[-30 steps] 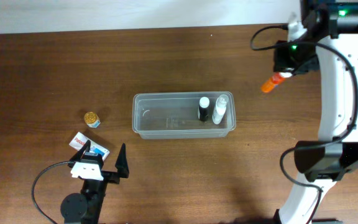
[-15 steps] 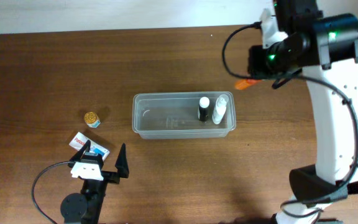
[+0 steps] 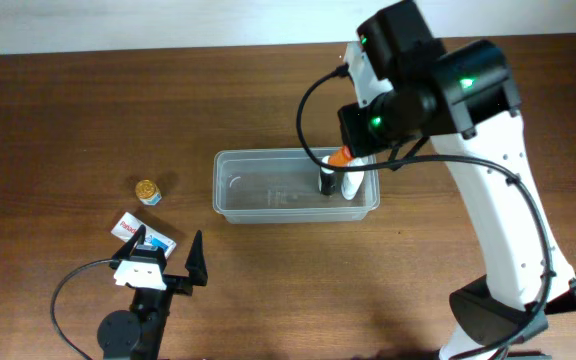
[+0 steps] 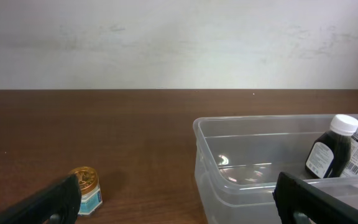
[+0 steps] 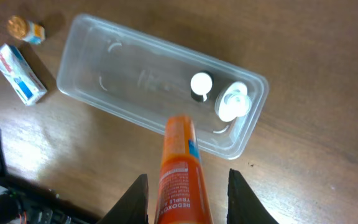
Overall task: Pack container
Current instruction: 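Lower the orange tube upright into the container beside the bottles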
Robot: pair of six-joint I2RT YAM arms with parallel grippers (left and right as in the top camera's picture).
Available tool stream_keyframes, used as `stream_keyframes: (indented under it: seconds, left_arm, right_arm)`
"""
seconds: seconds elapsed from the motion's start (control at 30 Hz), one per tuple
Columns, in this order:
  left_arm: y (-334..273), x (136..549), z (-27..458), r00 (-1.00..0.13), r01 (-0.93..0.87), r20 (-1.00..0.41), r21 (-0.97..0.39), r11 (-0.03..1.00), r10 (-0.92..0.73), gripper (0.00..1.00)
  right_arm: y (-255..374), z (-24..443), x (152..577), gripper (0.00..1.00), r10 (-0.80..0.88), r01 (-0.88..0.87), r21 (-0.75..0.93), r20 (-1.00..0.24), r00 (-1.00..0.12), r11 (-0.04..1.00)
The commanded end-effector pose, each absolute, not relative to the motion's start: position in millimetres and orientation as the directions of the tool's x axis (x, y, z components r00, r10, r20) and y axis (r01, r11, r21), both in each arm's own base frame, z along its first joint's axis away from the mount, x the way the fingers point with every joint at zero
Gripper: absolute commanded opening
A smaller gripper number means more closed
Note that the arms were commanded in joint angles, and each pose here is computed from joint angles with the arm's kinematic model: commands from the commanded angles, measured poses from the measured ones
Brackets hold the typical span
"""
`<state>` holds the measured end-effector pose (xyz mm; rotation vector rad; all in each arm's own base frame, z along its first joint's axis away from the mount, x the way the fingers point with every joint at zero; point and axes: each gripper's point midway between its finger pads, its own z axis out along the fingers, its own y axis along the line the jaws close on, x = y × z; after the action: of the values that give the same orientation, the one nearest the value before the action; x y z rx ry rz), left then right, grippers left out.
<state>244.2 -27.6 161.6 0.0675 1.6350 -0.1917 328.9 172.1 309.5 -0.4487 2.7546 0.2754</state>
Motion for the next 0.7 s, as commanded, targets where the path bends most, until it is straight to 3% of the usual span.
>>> stream_keyframes:
  seconds: [0.0, 0.3, 0.67]
  left_arm:
    - [-25.5, 244.1, 160.9, -0.073, 0.150, -0.995, -0.085, 0.985, -0.075, 0.99]
    - [-25.5, 244.1, 160.9, -0.073, 0.150, -0.995, -0.085, 0.985, -0.075, 0.99]
    - [-25.5, 244.1, 160.9, -0.073, 0.150, -0.995, -0.085, 0.985, -0.075, 0.99]
  right_arm:
    - [174.8, 290.9, 316.2, 0.24, -0.285, -0.332, 0.137, -0.281, -0.916, 0.933]
    - [176.6, 251.6, 320.9, 0.24, -0.292, -0.322, 0.124, -0.208, -0.933, 0.939]
    - [164.0, 213.3, 335.4, 0.24, -0.133, -0.144, 0.050, -0.181, -0.974, 0.988]
